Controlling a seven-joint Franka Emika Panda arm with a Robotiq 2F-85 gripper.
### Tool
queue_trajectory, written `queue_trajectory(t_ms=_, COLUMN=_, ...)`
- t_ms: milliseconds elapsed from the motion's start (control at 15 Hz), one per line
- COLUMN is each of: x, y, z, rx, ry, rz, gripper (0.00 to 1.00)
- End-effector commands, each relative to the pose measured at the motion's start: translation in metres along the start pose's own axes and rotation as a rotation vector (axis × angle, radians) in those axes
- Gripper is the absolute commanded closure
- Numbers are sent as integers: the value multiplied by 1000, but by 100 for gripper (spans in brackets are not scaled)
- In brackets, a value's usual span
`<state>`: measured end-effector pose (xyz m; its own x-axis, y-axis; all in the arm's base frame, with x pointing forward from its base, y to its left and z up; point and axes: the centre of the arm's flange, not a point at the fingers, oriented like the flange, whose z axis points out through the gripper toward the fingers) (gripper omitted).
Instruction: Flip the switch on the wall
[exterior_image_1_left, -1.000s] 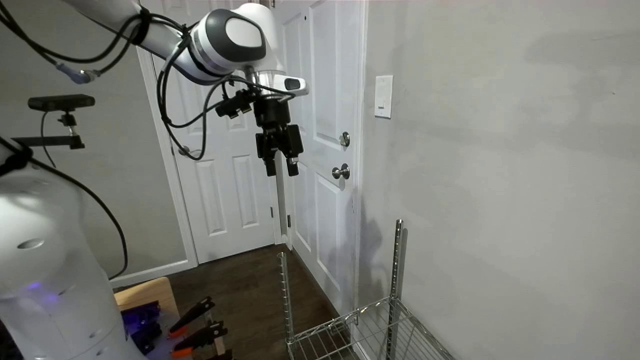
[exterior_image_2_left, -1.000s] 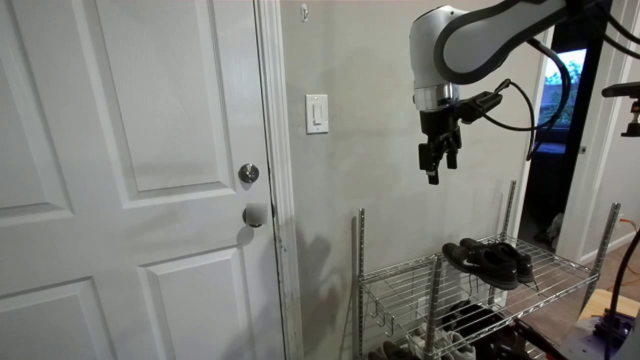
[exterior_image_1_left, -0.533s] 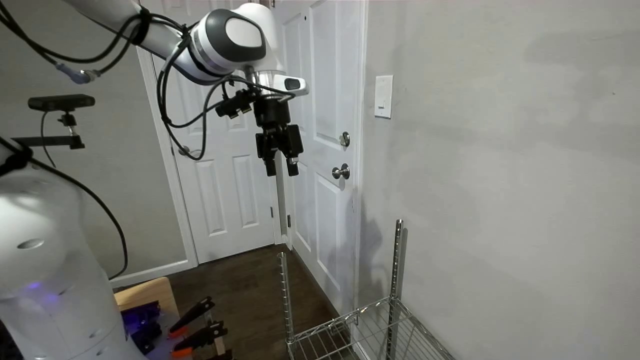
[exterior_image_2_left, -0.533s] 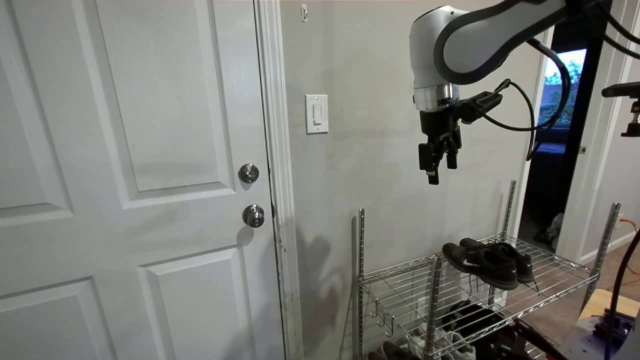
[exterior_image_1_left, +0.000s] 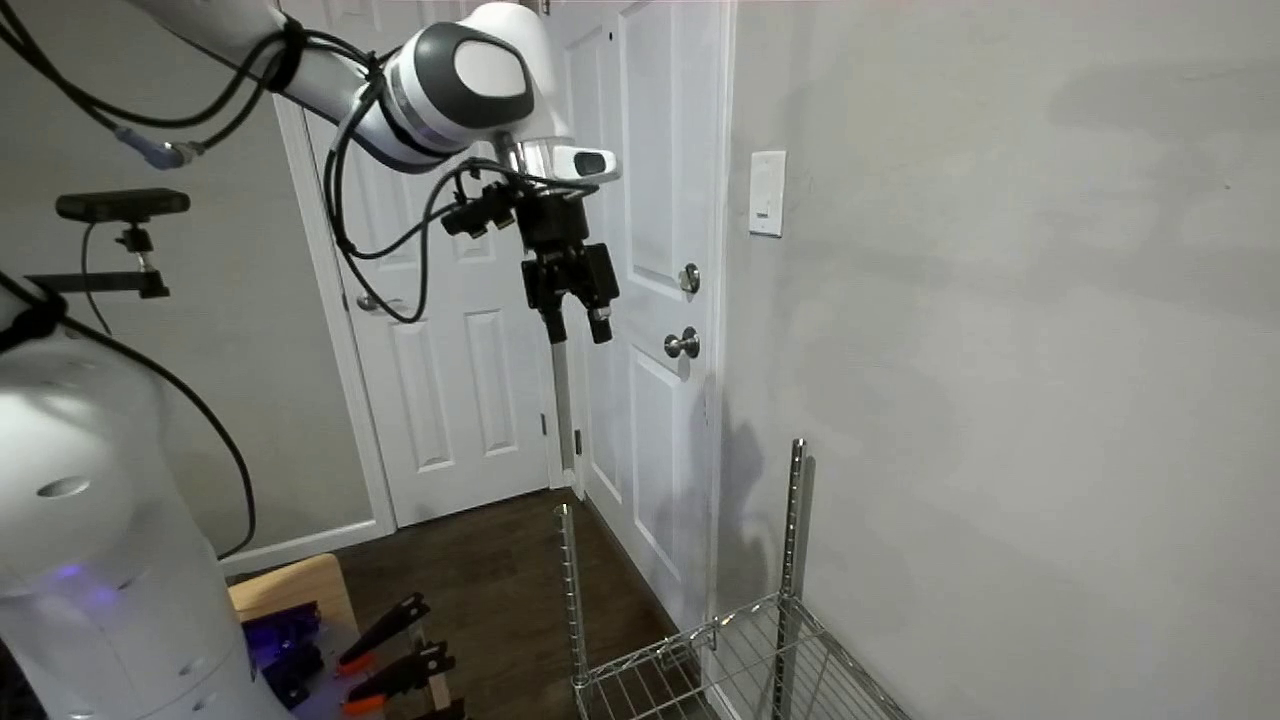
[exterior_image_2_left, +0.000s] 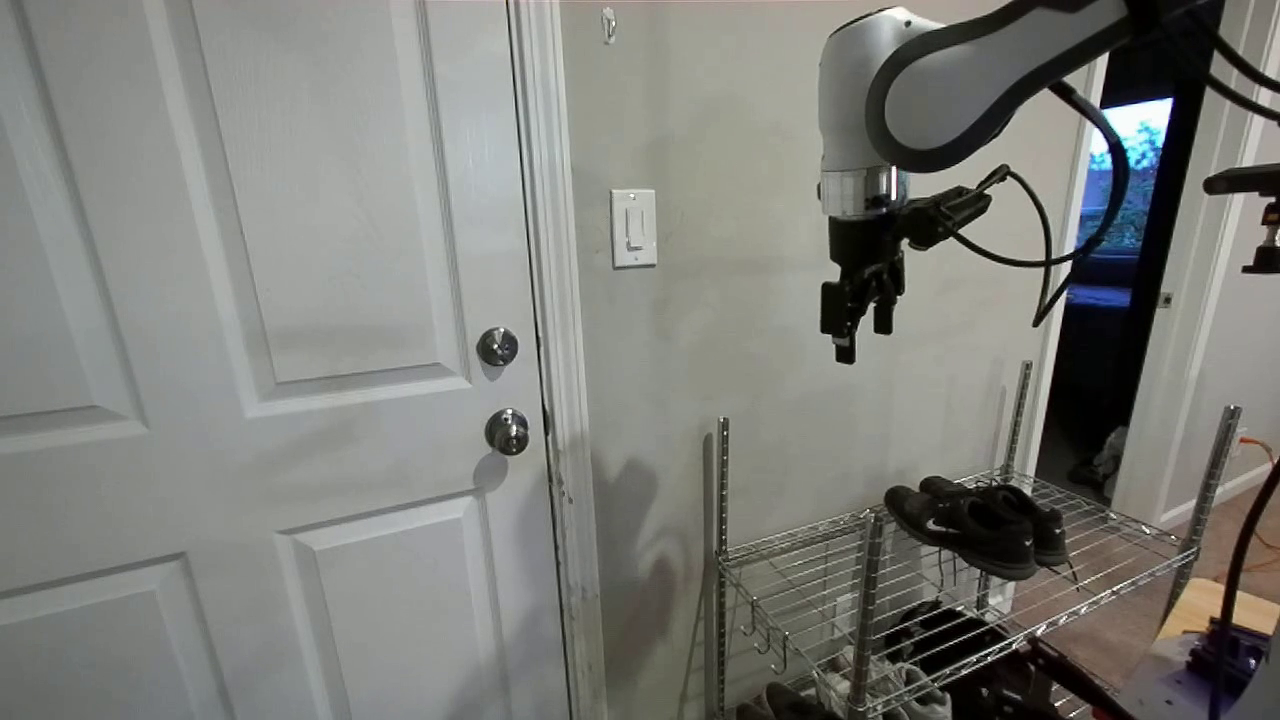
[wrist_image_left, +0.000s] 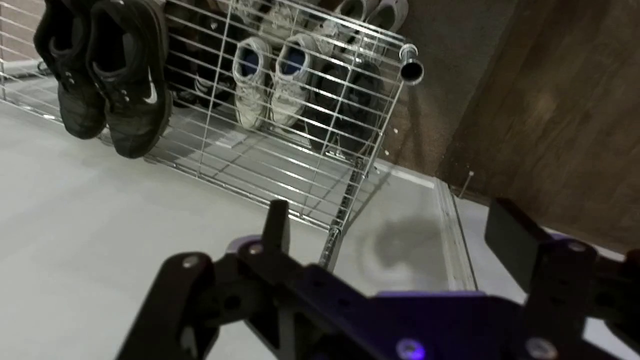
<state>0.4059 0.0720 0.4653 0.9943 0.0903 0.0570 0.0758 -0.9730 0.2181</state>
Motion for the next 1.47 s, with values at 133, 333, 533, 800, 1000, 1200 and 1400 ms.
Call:
queue_trajectory(t_ms=133, x=43, y=-9, z=-5, rx=9, ry=262, rz=15, gripper=0)
queue_trajectory(t_ms=333, x=65, y=-8, z=-15, rx=19, ry=399, rz=34, gripper=0)
queue_trajectory(t_ms=533, x=85, y=-6, z=-26, rx=-8, ry=540, rz=36, gripper=33)
queue_trajectory(t_ms=800, x=117, y=4, z=-28, rx=-25, ry=667, rz=14, gripper=59)
queue_trajectory(t_ms=1000, x=139, y=6, z=-28, rx=-25, ry=738, rz=-1, gripper=80)
queue_trajectory(t_ms=1200, x=154, y=-2, z=-31, rx=-37, ry=821, rz=-35, gripper=94)
queue_trajectory(t_ms=1400, x=165, y=-11, z=-34, rx=-46, ry=865, rz=-52, gripper=99)
